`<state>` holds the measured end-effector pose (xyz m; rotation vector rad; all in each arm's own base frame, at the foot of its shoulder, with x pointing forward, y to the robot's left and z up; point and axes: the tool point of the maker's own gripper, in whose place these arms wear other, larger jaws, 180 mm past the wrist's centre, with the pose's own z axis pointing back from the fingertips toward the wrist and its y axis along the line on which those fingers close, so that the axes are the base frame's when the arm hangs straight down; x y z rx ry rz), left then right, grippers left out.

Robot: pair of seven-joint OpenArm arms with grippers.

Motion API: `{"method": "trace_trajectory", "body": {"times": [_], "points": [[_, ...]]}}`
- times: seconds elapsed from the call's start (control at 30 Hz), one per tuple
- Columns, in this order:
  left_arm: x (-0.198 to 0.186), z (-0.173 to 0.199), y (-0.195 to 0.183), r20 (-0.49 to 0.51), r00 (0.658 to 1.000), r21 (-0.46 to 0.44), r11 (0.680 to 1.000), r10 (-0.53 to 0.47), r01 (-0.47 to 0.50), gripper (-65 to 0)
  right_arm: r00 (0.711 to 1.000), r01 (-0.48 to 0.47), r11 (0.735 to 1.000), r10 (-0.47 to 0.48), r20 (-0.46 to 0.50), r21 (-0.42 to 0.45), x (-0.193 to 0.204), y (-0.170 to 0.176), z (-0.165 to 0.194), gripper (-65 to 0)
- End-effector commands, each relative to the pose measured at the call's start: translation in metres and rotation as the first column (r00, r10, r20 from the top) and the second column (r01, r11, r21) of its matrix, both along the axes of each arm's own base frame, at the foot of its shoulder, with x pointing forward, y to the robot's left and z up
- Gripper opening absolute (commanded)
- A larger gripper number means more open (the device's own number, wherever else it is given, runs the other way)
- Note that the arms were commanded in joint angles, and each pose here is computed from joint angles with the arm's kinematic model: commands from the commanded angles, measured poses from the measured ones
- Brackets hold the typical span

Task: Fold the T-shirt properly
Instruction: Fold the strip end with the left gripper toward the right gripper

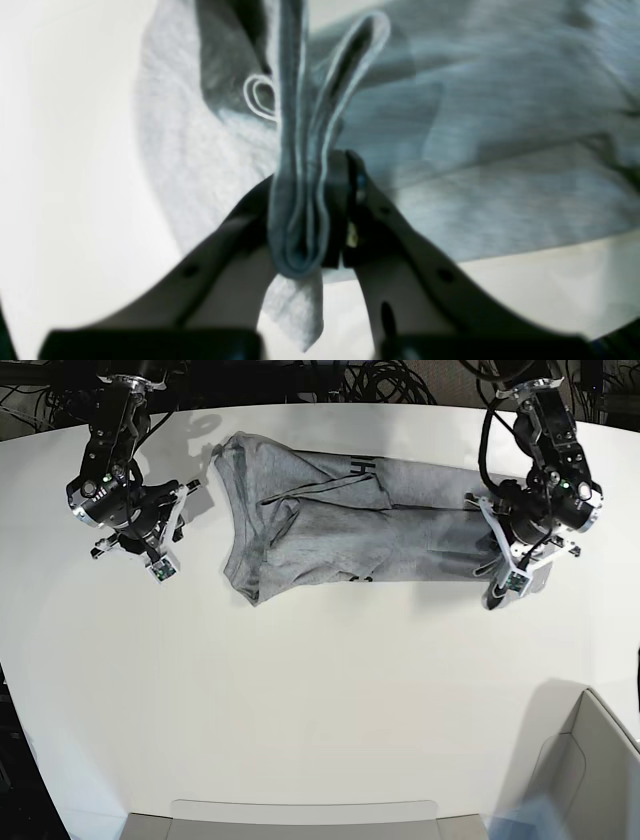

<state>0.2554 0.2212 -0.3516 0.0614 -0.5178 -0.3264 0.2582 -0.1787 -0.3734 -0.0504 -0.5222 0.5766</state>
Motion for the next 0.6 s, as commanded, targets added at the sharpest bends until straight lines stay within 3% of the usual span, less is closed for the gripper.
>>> {"method": "trace_trajectory", "body": {"times": [0.0, 0.47, 0.57], "points": [[0.009, 0.009, -0.006, 0.044, 0.999, -0.004, 1.0, -0.019, 0.019, -65.0, 0.999, -0.016, 1.0, 0.017, 0.039, -0.002, 0.007, 0.0, 0.01, -50.4], [0.011, 0.001, -0.05, 0.02, 0.987, -0.025, 0.987, -0.161, 0.162, -65.0, 0.999, -0.015, 1.0, 0.015, 0.037, -0.003, 0.007, 0.0, 0.009, -50.4], [0.011, 0.0, -0.056, 0.018, 0.983, -0.027, 0.983, -0.182, 0.183, -55.6, 0.999, -0.014, 1.0, 0.015, 0.034, -0.005, 0.007, -0.001, 0.009, -50.4]]}}
